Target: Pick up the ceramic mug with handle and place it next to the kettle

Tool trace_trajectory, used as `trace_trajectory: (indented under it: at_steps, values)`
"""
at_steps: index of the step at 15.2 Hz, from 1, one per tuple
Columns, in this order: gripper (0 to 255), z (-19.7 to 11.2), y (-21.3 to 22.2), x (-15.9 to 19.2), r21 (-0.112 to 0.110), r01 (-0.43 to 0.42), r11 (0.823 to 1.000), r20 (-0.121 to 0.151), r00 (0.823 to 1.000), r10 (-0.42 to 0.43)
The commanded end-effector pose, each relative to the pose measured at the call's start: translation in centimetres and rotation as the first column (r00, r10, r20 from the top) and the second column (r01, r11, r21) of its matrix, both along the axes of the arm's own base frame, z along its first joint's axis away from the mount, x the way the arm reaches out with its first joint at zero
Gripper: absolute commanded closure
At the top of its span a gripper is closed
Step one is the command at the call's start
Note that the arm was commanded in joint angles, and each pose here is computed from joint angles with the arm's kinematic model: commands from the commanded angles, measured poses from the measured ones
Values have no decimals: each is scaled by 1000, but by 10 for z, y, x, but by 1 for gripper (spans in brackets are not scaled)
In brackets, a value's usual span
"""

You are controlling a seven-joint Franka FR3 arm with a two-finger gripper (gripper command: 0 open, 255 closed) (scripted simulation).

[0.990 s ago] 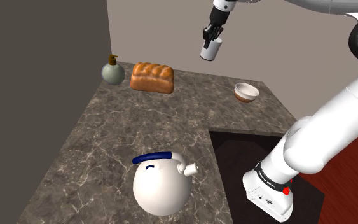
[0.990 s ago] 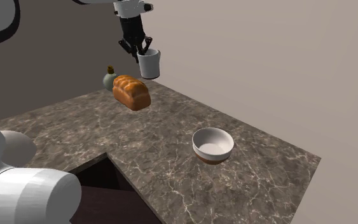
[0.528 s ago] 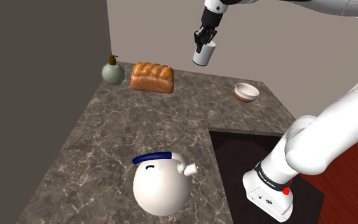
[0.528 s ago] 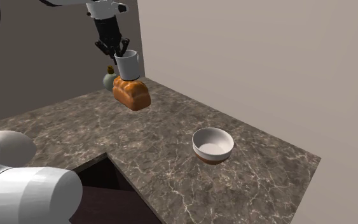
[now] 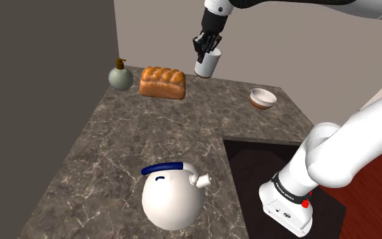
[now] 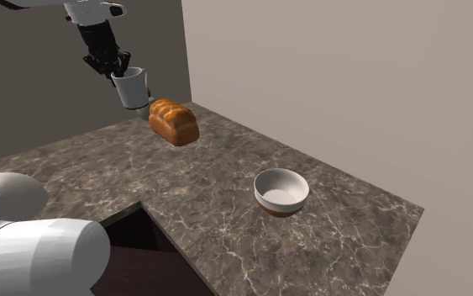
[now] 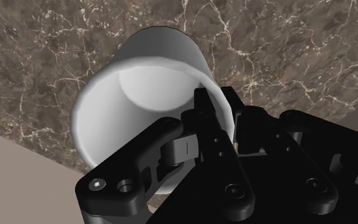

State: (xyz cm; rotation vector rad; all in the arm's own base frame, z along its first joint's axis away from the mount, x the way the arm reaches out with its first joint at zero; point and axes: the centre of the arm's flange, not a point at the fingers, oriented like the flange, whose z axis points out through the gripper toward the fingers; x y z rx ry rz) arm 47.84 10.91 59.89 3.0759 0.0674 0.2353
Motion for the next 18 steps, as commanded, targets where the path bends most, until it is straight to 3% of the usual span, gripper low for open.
trace_trajectory:
  at_steps: [1,18]
  values:
    - [255,1,25,-6,0,1,1000,1,1000,-1]
    - [255,-4,231,-66,0,1,1000,1,1000,-1]
